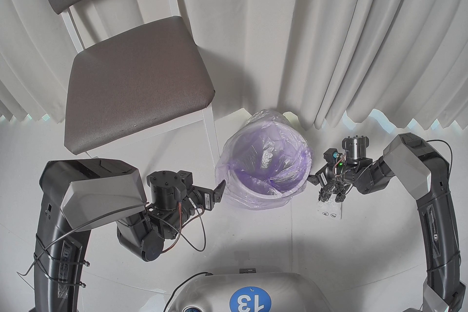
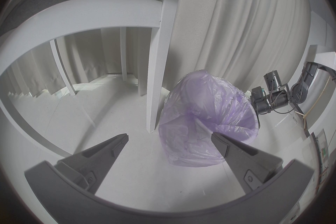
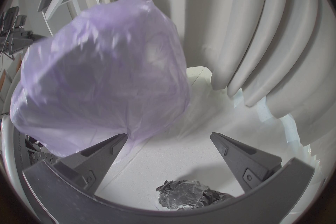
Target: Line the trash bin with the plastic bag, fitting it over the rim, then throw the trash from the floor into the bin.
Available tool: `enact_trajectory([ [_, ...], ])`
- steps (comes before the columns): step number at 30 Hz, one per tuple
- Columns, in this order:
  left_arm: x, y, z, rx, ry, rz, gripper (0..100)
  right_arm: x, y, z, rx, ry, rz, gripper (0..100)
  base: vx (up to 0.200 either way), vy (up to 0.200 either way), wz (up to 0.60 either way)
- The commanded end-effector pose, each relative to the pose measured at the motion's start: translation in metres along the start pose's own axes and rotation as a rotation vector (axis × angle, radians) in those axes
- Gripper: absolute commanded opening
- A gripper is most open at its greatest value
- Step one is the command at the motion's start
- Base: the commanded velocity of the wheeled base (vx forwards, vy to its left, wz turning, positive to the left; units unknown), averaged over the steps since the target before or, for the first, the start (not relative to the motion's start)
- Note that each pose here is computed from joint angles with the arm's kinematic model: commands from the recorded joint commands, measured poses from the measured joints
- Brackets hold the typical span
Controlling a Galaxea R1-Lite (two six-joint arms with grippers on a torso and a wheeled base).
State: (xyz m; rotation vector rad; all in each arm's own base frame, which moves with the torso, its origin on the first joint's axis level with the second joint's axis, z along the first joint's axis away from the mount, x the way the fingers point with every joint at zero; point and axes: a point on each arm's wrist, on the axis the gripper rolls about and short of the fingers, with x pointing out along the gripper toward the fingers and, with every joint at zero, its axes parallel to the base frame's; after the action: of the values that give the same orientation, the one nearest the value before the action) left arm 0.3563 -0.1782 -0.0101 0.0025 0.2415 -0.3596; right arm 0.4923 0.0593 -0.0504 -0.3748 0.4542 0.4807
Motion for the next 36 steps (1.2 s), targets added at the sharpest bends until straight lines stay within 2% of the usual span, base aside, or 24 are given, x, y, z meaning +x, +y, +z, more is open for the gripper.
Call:
enact_trajectory([
  [1, 0.002, 0.0, -0.004, 0.001, 0.007, 0.003, 100, 0.002, 0.002, -0.01, 0.005, 0.018, 0.004, 100, 0.0, 0.0, 0.0],
  [3, 0.003, 0.002, -0.007, 0.005, 0.018, 0.011, 100, -0.005, 0.001, -0.002, -0.002, 0.0, -0.004, 100, 0.0, 0.0, 0.0],
  [7, 0.006, 0.008, -0.012, 0.023, 0.038, 0.018, 100, -0.045, -0.007, 0.039, -0.022, -0.056, -0.032, 100, 0.0, 0.0, 0.0],
  [8, 0.007, 0.008, -0.011, 0.024, 0.035, 0.019, 100, -0.047, -0.008, 0.042, -0.022, -0.059, -0.035, 100, 0.0, 0.0, 0.0],
  [9, 0.014, 0.012, -0.014, 0.054, 0.053, 0.031, 100, -0.071, -0.01, 0.062, -0.031, -0.089, -0.049, 100, 0.0, 0.0, 0.0],
  [10, 0.018, 0.014, -0.015, 0.075, 0.063, 0.035, 100, -0.082, -0.011, 0.069, -0.033, -0.1, -0.056, 100, 0.0, 0.0, 0.0],
  [13, 0.028, 0.022, -0.012, 0.098, 0.066, 0.064, 100, -0.102, -0.013, 0.08, -0.04, -0.125, -0.074, 100, 0.0, 0.0, 0.0],
  [15, 0.044, 0.029, -0.01, 0.101, 0.087, 0.088, 100, -0.135, -0.008, 0.091, -0.053, -0.166, -0.091, 100, 0.0, 0.0, 0.0],
  [21, 0.082, 0.027, -0.017, 0.112, 0.121, 0.172, 100, -0.182, 0.0, 0.092, -0.076, -0.269, -0.15, 100, 0.0, 0.0, 0.0],
  [24, 0.096, 0.023, -0.024, 0.139, 0.138, 0.196, 100, -0.201, 0.005, 0.085, -0.075, -0.272, -0.155, 100, 0.0, 0.0, 0.0],
  [28, 0.108, 0.012, -0.032, 0.16, 0.171, 0.178, 100, -0.212, 0.007, 0.077, -0.071, -0.268, -0.168, 100, 0.0, 0.0, 0.0],
  [36, 0.135, -0.014, -0.027, 0.194, 0.243, 0.134, 100, -0.214, 0.008, 0.069, -0.066, -0.262, -0.173, 100, 0.0, 0.0, 0.0],
])
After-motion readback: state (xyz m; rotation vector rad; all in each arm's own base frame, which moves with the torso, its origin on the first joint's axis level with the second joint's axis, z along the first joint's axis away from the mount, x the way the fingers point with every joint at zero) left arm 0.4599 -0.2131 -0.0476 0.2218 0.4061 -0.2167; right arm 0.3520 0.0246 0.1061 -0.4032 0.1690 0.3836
